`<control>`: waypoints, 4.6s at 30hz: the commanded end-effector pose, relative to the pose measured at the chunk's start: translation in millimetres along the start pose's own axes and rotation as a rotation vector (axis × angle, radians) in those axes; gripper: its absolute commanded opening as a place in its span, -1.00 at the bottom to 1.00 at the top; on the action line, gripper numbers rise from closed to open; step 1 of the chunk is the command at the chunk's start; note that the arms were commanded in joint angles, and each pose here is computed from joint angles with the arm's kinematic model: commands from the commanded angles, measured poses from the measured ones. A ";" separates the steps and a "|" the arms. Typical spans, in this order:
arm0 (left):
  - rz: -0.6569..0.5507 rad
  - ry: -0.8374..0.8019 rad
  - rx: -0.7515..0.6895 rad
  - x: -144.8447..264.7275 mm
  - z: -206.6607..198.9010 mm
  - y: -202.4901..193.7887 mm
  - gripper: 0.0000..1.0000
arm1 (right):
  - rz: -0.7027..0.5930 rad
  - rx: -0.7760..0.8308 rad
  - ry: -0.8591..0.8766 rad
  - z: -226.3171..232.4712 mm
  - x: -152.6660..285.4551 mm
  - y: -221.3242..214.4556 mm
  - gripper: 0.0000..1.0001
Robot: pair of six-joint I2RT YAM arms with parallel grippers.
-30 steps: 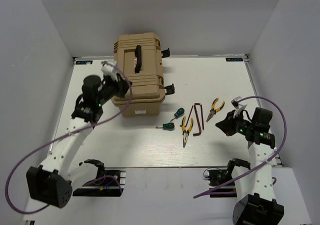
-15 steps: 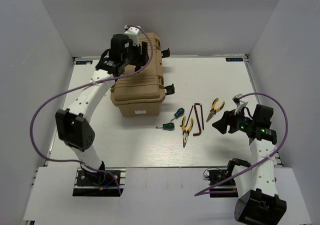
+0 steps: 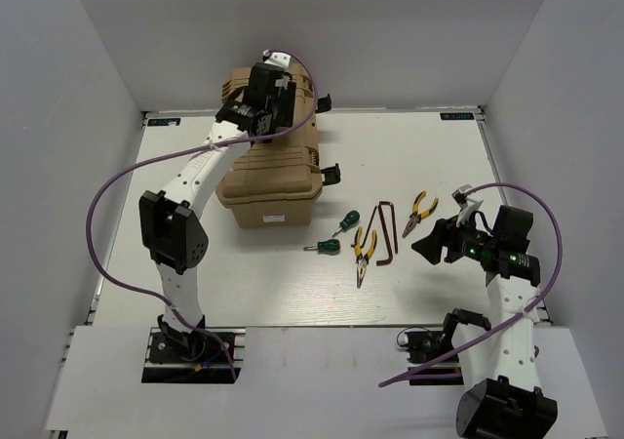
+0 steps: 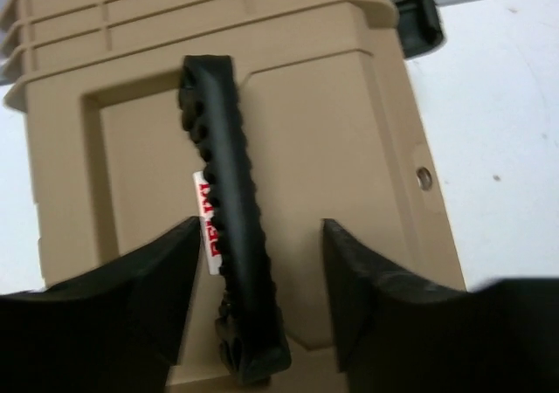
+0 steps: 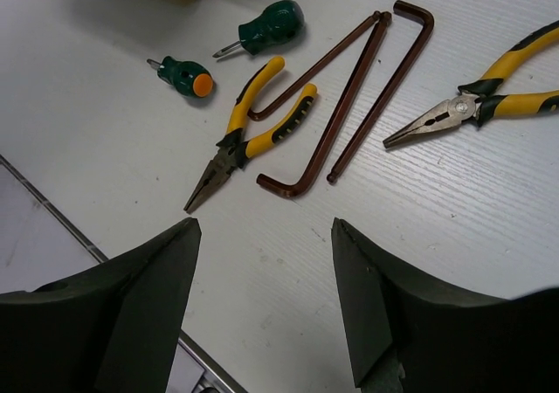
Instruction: Sort the tools into containers
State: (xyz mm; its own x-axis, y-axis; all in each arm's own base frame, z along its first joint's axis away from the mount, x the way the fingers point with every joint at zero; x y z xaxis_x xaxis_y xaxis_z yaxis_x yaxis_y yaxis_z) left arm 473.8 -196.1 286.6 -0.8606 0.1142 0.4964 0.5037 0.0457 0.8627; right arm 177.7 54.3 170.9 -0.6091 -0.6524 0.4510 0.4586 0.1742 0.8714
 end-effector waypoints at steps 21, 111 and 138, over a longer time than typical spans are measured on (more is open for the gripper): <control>-0.105 0.115 -0.038 28.2 -0.8 38.0 -1.00 | -0.010 0.011 0.102 3.7 -7.3 18.5 0.26; -0.363 0.644 0.403 192.2 252.1 23.6 -0.44 | 0.234 -0.385 0.321 -18.6 -212.9 115.1 -1.00; -0.542 0.708 0.579 286.0 263.8 25.6 0.85 | 0.201 -0.440 0.286 -43.3 -209.0 106.8 -1.00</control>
State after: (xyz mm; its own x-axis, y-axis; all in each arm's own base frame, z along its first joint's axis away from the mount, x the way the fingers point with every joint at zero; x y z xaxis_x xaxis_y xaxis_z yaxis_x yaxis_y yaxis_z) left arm 300.4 28.0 327.0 -0.8177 -0.2463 0.5203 0.3661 0.4750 0.8002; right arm 373.4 210.6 159.3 -0.2291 -0.8628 0.4507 0.8292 0.0695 0.5546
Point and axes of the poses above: each gripper's point midway between its finger pads, its own x axis back along the fingers, its own z axis along the line the jaws close on, y = z × x, the point moved 4 cm from there along x, back along the fingers, and after that the axes turned 10 degrees about x, right-handed, at the moved point
